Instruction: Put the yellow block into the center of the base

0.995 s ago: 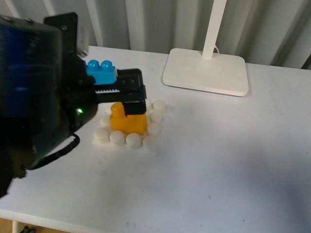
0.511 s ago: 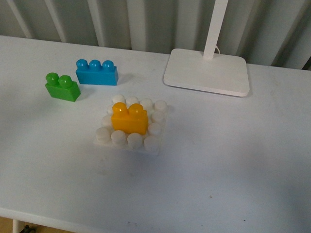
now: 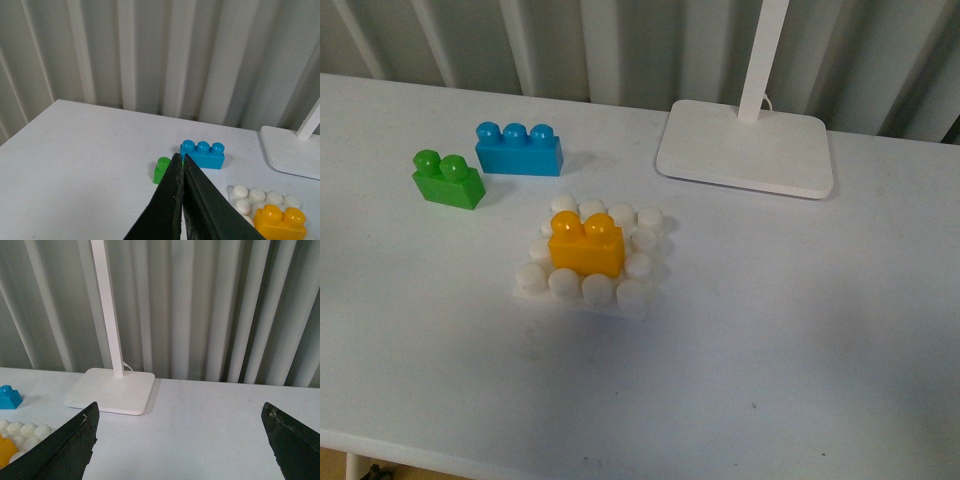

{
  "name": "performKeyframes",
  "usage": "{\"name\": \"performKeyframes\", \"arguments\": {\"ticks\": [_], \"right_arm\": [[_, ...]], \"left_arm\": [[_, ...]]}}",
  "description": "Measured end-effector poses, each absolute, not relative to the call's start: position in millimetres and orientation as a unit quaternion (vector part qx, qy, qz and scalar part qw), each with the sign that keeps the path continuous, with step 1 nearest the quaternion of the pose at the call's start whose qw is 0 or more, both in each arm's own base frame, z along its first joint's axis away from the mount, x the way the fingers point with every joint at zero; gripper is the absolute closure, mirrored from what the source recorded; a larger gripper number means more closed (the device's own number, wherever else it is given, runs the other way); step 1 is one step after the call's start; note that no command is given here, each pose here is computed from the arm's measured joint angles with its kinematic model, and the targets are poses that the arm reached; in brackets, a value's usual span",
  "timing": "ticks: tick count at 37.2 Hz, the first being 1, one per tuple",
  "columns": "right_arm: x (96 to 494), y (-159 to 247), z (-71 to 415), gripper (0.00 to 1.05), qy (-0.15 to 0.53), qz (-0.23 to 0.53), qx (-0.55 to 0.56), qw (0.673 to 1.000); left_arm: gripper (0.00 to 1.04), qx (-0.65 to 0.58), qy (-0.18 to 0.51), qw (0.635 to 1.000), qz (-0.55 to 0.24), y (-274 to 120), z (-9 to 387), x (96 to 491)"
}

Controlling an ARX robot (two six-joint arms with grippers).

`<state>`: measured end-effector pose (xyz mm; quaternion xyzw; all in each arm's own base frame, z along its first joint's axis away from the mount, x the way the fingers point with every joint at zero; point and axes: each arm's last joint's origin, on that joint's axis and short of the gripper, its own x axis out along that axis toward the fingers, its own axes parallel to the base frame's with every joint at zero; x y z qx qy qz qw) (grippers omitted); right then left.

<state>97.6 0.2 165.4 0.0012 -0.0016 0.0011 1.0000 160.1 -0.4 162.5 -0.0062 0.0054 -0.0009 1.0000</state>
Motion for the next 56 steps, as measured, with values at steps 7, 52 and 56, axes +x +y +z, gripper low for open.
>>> {"name": "performKeyframes", "arguments": {"ticks": [7, 52, 56], "right_arm": [[98, 0, 165, 0.09, -0.002, 0.001, 0.001, 1.000], [98, 0, 165, 0.09, -0.002, 0.001, 0.001, 1.000], [98, 0, 165, 0.09, -0.002, 0.001, 0.001, 1.000]], "left_arm": [[1.01, -0.004, 0.006, 1.000, -0.001, 0, 163, 148], [1.01, -0.004, 0.011, 1.000, -0.001, 0, 165, 101], [1.01, -0.004, -0.003, 1.000, -0.001, 0, 167, 98]]}}
